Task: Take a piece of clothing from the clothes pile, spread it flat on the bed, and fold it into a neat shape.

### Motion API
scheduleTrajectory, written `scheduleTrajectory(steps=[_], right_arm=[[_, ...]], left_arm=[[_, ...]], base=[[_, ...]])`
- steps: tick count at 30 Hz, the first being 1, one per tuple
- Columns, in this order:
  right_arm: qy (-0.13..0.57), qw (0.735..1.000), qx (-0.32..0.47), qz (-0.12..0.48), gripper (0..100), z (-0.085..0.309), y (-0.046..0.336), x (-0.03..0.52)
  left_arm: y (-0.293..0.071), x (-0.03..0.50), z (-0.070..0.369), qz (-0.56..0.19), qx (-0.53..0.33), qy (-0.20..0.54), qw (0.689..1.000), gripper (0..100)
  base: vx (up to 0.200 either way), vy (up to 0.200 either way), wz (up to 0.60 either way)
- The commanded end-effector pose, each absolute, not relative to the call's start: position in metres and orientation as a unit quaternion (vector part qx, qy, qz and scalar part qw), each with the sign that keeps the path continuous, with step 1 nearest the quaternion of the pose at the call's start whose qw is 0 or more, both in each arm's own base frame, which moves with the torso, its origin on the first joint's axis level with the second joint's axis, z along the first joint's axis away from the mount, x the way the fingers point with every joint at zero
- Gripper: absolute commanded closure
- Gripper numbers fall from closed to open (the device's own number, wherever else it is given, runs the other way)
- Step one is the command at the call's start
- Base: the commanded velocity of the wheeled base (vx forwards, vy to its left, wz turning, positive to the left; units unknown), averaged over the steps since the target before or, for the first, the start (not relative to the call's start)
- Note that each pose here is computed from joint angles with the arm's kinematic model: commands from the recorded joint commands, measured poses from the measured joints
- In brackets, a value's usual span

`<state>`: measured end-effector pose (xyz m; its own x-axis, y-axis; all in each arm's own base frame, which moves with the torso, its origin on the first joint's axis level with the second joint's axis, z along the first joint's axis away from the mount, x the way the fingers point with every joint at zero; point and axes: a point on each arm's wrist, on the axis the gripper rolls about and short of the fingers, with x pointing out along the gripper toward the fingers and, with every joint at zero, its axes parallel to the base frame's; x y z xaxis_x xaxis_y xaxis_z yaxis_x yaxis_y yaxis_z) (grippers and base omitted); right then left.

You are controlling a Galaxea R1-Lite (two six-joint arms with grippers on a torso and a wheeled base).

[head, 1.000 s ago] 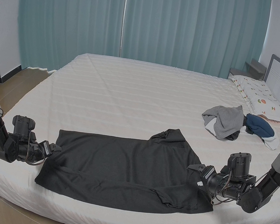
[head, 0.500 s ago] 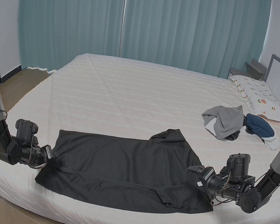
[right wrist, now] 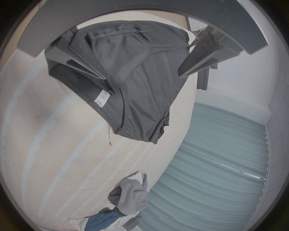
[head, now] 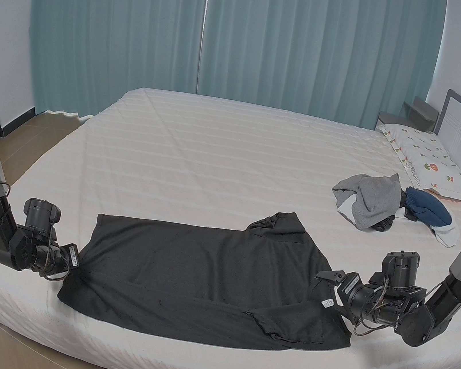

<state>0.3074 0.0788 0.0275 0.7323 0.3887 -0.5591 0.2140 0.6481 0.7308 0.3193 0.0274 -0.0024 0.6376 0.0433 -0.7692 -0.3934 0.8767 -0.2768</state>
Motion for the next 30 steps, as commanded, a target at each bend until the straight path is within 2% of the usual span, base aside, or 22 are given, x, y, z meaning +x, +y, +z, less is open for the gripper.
scheduleTrajectory(steps=[1, 9, 27, 28, 30], right_arm=[[0.372, 0.833, 0.407, 0.047, 0, 0.02, 0.078, 0.307], [0.381, 0.846, 0.371, 0.046, 0, 0.006, 0.071, 0.31], [0.395, 0.853, 0.33, 0.083, 0, -0.028, 0.077, 0.327], [0.396, 0.854, 0.328, 0.083, 100, -0.029, 0.076, 0.327], [0.395, 0.855, 0.324, 0.084, 100, -0.029, 0.076, 0.327]], left_arm=[[0.027, 0.319, 0.001, 0.129, -0.213, 0.403, 0.881, 100], [0.025, 0.317, 0.0, 0.127, -0.211, 0.406, 0.88, 100], [0.025, 0.317, -0.001, 0.125, -0.212, 0.406, 0.88, 100], [0.025, 0.317, -0.001, 0.126, -0.212, 0.407, 0.88, 100], [0.025, 0.317, -0.001, 0.126, -0.212, 0.408, 0.879, 100]], base=[[0.0, 0.0, 0.0], [0.0, 0.0, 0.0], [0.0, 0.0, 0.0], [0.0, 0.0, 0.0], [0.0, 0.0, 0.0]])
